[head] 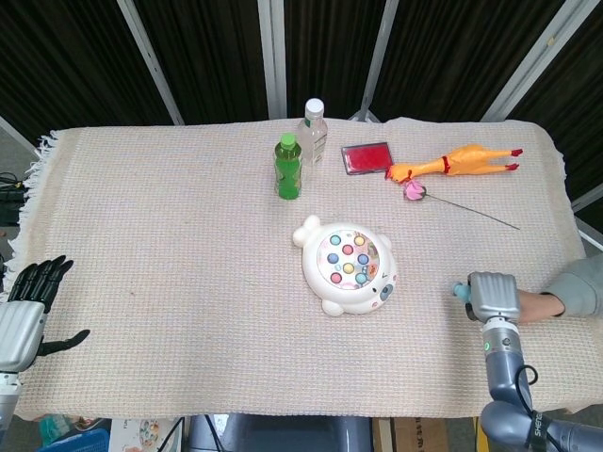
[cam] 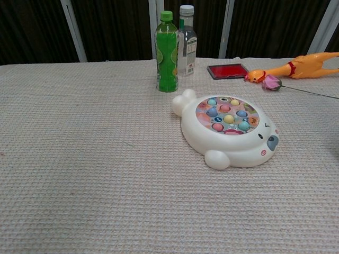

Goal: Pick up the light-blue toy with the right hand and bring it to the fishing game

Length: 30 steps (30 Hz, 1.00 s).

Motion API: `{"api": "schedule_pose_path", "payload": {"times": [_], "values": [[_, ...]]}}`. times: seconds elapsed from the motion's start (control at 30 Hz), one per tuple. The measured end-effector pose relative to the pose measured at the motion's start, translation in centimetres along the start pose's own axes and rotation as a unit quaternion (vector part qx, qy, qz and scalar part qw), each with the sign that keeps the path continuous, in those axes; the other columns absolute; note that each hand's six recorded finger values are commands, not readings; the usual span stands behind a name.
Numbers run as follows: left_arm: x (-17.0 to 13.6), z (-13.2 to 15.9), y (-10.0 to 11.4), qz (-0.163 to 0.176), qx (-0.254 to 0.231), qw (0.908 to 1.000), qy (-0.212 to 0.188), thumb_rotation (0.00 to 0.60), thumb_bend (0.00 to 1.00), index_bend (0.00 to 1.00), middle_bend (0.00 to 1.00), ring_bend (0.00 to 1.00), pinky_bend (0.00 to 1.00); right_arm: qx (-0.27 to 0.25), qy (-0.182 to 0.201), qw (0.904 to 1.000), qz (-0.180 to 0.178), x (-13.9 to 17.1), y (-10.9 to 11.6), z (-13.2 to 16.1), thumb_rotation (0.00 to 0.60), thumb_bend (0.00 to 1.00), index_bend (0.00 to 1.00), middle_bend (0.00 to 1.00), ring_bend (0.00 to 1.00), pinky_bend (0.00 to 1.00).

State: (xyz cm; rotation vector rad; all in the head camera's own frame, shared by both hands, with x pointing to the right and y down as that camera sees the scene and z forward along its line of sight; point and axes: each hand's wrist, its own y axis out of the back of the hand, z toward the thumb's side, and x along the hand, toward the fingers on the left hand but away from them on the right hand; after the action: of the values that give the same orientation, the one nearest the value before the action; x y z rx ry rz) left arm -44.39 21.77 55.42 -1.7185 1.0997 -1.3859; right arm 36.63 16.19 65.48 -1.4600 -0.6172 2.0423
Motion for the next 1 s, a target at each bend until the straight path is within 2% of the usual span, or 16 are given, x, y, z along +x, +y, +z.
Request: {"api": "schedule_pose_path", "payload": {"times": [0.13,0.37,0.53,0.63,0.77,0.9,1.0], "values": [[0.0,0.0,-0.1,-0.001,0.001,1.0,0.001,0.6,0.0,0.0,0.0,0.0,0.0,0.007,0.001,0.9999,0.009,-0.3,-0.5,0.0,0.6,0.7,0.7,0.62,0.44,0.56],[0.0,-0.1,0.0,-0.002,0.0,1.0,0.001,0.6,0.0,0.0,0.0,0.0,0.0,0.012,0.004,0.9998,0.013,-0.5,-0.8,0.2,0.6,0.65,0.55,0.5,0.4,0.45],[0.0,0.0,0.0,-0.002,0.0,1.0,0.001,0.6,0.0,0.0,0.0,0.0,0.0,0.016,0.004,0.9998,0.013,-0.4,-0.9,0.2,0.6,0.43,0.15,0.19,0.12,0.18],[0.0,0.0,0.0,-0.002,0.0,1.0,0.0,0.6,0.0,0.0,0.0,0.0,0.0,0.018,0.003,0.9998,0.011,-0.3,-0.7,0.2,0.6,0.32,0.0,0.03,0.01,0.06],[0.0,0.0,0.0,-0.001,0.0,1.0,0.0,0.6,0.0,0.0,0.0,0.0,0.0,0.022,-0.002,0.9997,0.007,-0.2,-0.6,-0.2,0.6,0.24,0.0,0.0,0.0,0.0],[-0.1,0.0,0.0,0.0,0.001,1.0,-0.001,0.6,0.0,0.0,0.0,0.0,0.0,0.023,-0.009,0.9997,0.003,-0.1,-0.4,-0.7,0.6,0.18,0.0,0.0,0.0,0.0],[-0.1,0.1,0.0,0.0,0.001,1.0,-0.001,0.6,0.0,0.0,0.0,0.0,0.0,0.023,-0.015,0.9996,-0.002,0.1,-0.2,-1.2,0.6,0.18,0.0,0.0,0.0,0.0]]}}
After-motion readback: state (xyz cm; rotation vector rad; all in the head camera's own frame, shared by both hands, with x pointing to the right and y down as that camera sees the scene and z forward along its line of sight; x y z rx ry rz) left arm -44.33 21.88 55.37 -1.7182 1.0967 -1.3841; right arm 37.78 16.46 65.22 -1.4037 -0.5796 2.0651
